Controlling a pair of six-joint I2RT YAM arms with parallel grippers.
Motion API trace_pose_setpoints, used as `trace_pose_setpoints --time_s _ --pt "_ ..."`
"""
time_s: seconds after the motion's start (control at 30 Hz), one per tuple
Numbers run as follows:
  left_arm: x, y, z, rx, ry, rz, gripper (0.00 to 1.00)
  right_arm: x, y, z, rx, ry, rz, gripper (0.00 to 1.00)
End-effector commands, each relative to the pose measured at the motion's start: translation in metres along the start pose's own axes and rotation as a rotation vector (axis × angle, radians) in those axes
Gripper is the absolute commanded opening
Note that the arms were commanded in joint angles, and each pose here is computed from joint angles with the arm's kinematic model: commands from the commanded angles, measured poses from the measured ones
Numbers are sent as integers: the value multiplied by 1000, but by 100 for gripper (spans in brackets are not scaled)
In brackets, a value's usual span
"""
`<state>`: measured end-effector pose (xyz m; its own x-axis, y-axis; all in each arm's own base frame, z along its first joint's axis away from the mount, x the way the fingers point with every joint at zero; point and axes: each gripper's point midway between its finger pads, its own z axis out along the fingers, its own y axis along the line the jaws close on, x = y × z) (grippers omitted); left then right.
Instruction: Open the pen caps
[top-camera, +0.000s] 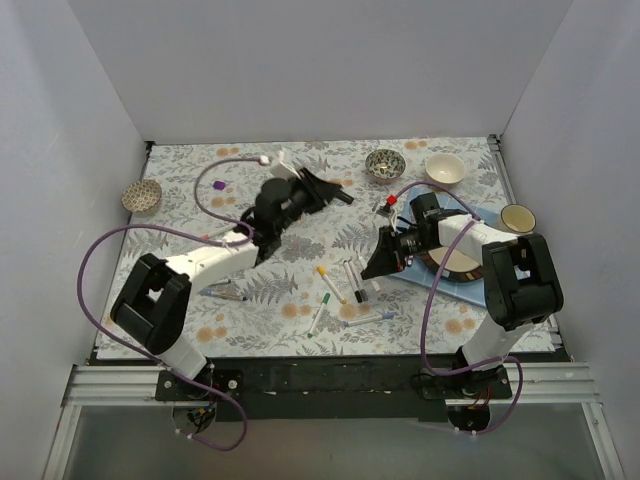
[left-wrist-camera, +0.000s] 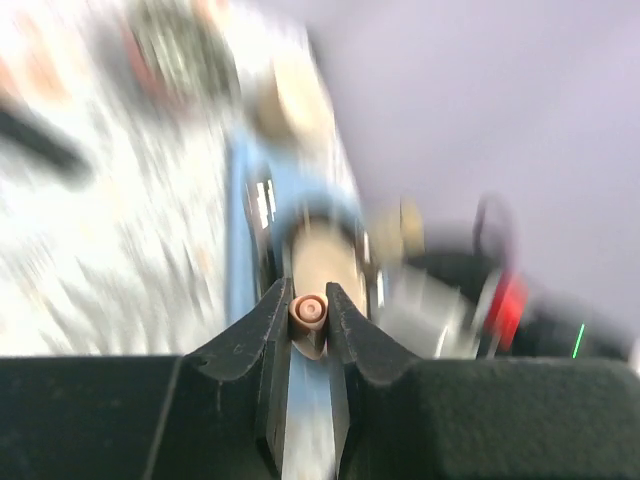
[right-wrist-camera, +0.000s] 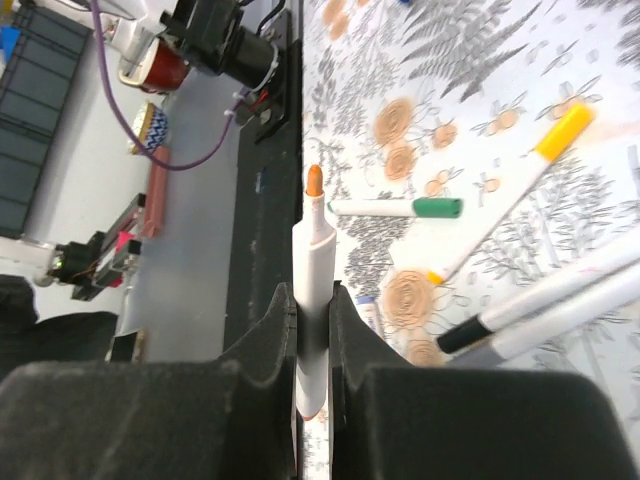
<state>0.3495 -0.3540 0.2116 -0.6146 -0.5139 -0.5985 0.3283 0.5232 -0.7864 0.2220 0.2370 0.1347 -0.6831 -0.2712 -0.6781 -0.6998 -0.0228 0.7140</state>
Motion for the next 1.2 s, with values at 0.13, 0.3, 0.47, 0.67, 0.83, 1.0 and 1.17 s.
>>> trace_pose_setpoints --time_s 0.13,0.3,0.47,0.67,0.83,1.0,1.17 --pt "-203 -25 -36 -26 -488 74 0 12 22 9 -59 39 15 1" --pt "-218 33 -50 -193 -469 19 0 10 18 6 -10 63 -27 1" --pt "-231 126 -78 -363 -426 -140 0 10 13 5 23 78 -48 1" --pt "-231 237 -91 -664 -371 -295 0 15 7 5 41 92 -37 1" --pt "-230 311 -103 -812 -334 -435 0 15 6 4 50 96 -43 1" --pt "-235 352 -104 -889 -343 -463 1 15 5 4 57 99 -49 1" --pt "-231 374 -102 -935 -310 -478 6 14 5 3 59 99 -49 1"
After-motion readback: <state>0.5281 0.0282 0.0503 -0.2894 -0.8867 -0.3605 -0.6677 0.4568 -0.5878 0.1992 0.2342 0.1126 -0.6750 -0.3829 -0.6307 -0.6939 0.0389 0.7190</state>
